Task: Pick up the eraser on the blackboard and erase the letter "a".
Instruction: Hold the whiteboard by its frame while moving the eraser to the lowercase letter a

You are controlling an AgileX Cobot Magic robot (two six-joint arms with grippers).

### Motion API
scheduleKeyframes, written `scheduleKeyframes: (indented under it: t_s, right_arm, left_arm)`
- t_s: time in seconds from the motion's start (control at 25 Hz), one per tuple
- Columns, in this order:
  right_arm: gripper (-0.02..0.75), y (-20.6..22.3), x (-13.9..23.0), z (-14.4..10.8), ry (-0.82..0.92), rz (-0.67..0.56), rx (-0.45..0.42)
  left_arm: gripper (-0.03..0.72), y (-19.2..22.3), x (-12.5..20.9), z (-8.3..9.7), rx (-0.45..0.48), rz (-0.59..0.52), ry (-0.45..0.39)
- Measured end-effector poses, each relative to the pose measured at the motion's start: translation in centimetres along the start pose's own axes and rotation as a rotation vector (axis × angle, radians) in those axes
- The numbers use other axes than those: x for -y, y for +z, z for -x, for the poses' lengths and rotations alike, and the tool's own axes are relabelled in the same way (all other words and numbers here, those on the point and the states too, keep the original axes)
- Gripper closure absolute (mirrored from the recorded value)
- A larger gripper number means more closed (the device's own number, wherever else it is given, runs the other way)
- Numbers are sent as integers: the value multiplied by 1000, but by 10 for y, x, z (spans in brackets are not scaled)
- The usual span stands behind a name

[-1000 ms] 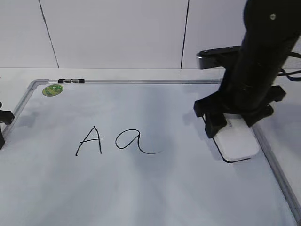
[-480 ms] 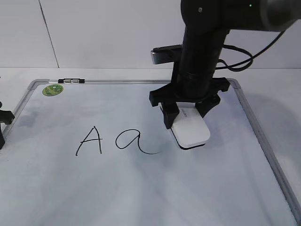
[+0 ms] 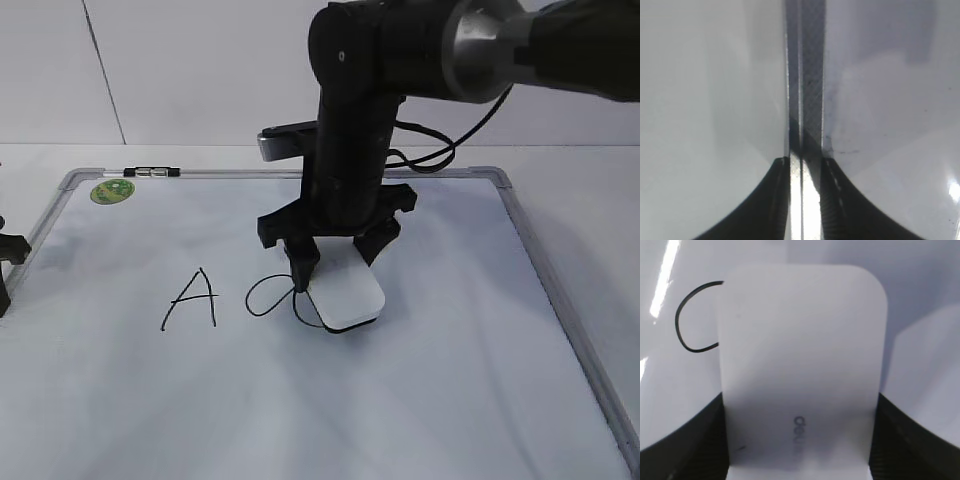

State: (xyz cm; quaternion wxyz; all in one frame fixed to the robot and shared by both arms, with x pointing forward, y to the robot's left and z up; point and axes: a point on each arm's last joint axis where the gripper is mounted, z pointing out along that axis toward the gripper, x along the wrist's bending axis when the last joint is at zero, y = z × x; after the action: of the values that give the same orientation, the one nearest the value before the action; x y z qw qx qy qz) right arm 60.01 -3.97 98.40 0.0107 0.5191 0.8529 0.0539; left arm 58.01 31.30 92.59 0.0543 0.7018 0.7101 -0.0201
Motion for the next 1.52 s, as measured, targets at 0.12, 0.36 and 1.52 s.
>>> scheduleKeyframes:
  t_s: [0.12, 0.36, 1.52]
  right_arm:
    - [213, 6, 0, -5, -12, -13, 1]
    - [213, 13, 0, -5, -30, -26, 8]
    - [213, 36, -18, -3, -53, -25, 50]
  left_arm:
    - [550, 0, 0, 0, 0, 0, 0]
    - [550, 0, 0, 0, 0, 0, 0]
    - [550, 0, 0, 0, 2, -2, -1]
